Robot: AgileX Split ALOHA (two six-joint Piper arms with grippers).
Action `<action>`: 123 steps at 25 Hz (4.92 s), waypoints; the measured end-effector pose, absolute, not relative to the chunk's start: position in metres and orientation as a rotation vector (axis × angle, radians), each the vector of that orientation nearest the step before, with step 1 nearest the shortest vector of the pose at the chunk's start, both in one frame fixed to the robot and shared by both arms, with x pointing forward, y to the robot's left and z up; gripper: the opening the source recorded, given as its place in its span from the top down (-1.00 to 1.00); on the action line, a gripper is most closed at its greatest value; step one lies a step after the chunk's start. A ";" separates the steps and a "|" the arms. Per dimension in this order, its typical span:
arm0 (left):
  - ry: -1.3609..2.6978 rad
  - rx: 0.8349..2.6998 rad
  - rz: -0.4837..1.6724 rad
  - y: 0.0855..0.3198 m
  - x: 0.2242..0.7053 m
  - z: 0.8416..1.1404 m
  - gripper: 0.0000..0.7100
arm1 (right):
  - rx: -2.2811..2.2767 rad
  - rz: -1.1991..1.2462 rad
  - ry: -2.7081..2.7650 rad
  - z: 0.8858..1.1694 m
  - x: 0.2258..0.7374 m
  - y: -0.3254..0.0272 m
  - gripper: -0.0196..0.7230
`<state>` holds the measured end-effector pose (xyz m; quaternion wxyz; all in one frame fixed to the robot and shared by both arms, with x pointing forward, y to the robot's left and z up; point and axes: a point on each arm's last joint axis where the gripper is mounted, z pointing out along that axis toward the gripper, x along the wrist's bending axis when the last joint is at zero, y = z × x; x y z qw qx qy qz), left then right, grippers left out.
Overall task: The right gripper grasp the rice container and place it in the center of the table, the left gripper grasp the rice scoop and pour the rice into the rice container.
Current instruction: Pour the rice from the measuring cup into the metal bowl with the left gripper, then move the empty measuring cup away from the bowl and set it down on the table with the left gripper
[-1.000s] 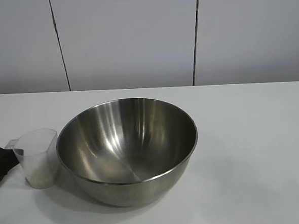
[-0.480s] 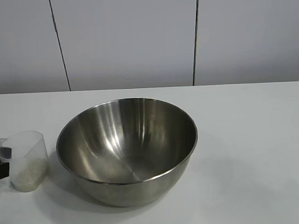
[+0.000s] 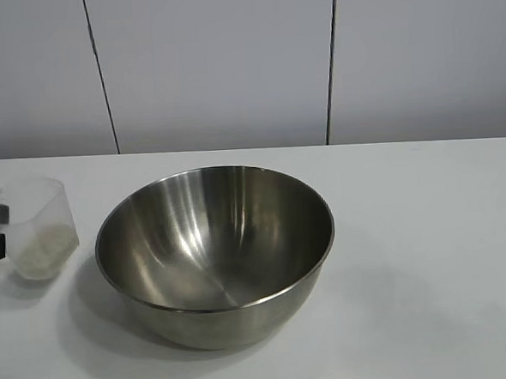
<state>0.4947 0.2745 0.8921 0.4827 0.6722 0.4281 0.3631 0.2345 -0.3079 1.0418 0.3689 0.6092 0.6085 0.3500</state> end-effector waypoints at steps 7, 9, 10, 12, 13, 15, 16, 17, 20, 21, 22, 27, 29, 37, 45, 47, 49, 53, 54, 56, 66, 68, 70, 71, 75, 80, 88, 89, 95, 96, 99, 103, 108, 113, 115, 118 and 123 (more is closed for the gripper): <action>0.656 1.676 1.107 0.238 0.487 0.962 0.98 | 1.564 0.899 1.562 1.042 0.235 -0.308 -0.24; 0.589 1.740 1.136 0.222 0.485 0.978 0.98 | 1.564 0.899 1.562 1.042 0.235 -0.308 -0.24; 0.556 1.775 1.155 0.215 0.484 0.986 0.98 | 1.564 0.899 1.562 1.042 0.235 -0.308 -0.24; 0.459 1.844 1.180 0.197 0.483 1.000 0.98 | 1.564 0.899 1.562 1.042 0.235 -0.308 -0.24; 0.414 1.872 1.187 0.187 0.482 1.006 0.98 | 1.564 0.899 1.562 1.042 0.235 -0.308 -0.24; 0.286 1.935 1.228 0.168 0.481 1.015 0.98 | 1.564 0.899 1.562 1.042 0.235 -0.308 -0.24; 0.228 1.959 1.239 0.159 0.478 1.017 0.98 | 1.564 0.899 1.562 1.042 0.235 -0.308 -0.24; 0.156 1.978 1.274 0.151 0.477 1.021 0.98 | 1.564 0.899 1.562 1.042 0.235 -0.308 -0.24; -0.113 1.996 1.415 0.127 0.468 1.030 0.98 | 1.564 0.899 1.562 1.042 0.235 -0.308 -0.24; -0.212 1.998 1.489 0.122 0.468 1.031 0.98 | 1.564 0.899 1.562 1.042 0.235 -0.308 -0.24; -0.324 2.004 1.561 0.116 0.468 1.031 0.98 | 1.564 0.899 1.562 1.042 0.235 -0.308 -0.24; -0.767 2.042 1.833 0.101 0.478 1.010 0.98 | 1.564 0.899 1.562 1.042 0.235 -0.308 -0.24; -0.943 2.045 1.913 0.097 0.483 1.000 0.98 | 1.564 0.899 1.562 1.042 0.235 -0.308 -0.24; -1.460 1.963 2.134 0.091 0.490 0.988 0.98 | 1.564 0.899 1.562 1.042 0.235 -0.308 -0.24; -1.527 1.913 2.233 0.089 0.494 0.997 0.98 | 1.564 0.899 1.562 1.042 0.235 -0.308 -0.24; -1.514 1.945 2.215 0.090 0.495 0.996 0.98 | 1.564 0.899 1.562 1.042 0.235 -0.308 -0.24; -1.490 1.987 2.189 0.092 0.495 0.994 0.98 | 1.564 0.899 1.562 1.042 0.235 -0.308 -0.24; -1.410 2.021 2.164 0.093 0.496 0.993 0.98 | 1.564 0.899 1.562 1.042 0.235 -0.308 -0.24; -1.356 2.031 2.149 0.093 0.496 0.993 0.98 | 1.564 0.899 1.562 1.042 0.235 -0.308 -0.24; -1.202 2.053 2.104 0.093 0.496 0.993 0.98 | 1.564 0.899 1.562 1.042 0.235 -0.308 -0.24; 0.114 1.867 1.646 0.116 0.508 1.013 0.98 | 1.564 0.899 1.562 1.042 0.235 -0.308 -0.24; 0.338 1.762 1.557 0.133 0.513 1.025 0.98 | 1.564 0.899 1.562 1.042 0.235 -0.308 -0.24; 0.518 1.661 1.493 0.154 0.520 1.037 0.98 | 1.564 0.899 1.562 1.042 0.235 -0.308 -0.24; 0.593 1.616 1.448 0.164 0.522 1.042 0.98 | 1.564 0.899 1.562 1.042 0.235 -0.308 -0.24; 0.871 1.507 1.234 0.209 0.532 1.049 0.98 | 1.564 0.899 1.562 1.042 0.235 -0.308 -0.24; 1.070 1.475 0.990 0.247 0.536 1.032 0.98 | 1.564 0.899 1.562 1.042 0.235 -0.308 -0.24; 1.190 1.454 0.928 0.293 0.505 0.987 0.98 | 1.564 0.899 1.562 1.042 0.235 -0.308 -0.24; 1.191 1.457 0.939 0.297 0.500 0.982 0.98 | 1.564 0.899 1.562 1.042 0.235 -0.308 -0.24; 1.160 1.548 1.001 0.306 0.485 0.964 0.98 | 1.564 0.899 1.562 1.042 0.235 -0.308 -0.24; 1.151 1.560 0.996 0.305 0.486 0.960 0.98 | 1.564 0.899 1.562 1.042 0.235 -0.308 -0.24; 1.163 1.581 0.947 0.304 0.491 0.943 0.98 | 1.564 0.899 1.562 1.042 0.235 -0.308 -0.24; 1.170 1.577 0.892 0.302 0.498 0.919 0.98 | 1.564 0.899 1.562 1.042 0.235 -0.308 -0.24; 1.169 1.561 0.845 0.301 0.502 0.894 0.98 | 1.564 0.899 1.562 1.042 0.235 -0.308 -0.24; 1.184 1.627 0.819 0.300 0.502 0.870 0.98 | 1.564 0.899 1.562 1.042 0.235 -0.308 -0.24; 1.183 1.665 0.814 0.300 0.501 0.862 0.98 | 1.564 0.899 1.562 1.042 0.235 -0.308 -0.24; 1.175 1.712 0.810 0.300 0.499 0.852 0.98 | 1.564 0.899 1.562 1.042 0.235 -0.308 -0.24; 1.138 1.782 0.822 0.300 0.498 0.841 0.98 | 1.564 0.899 1.562 1.042 0.235 -0.308 -0.24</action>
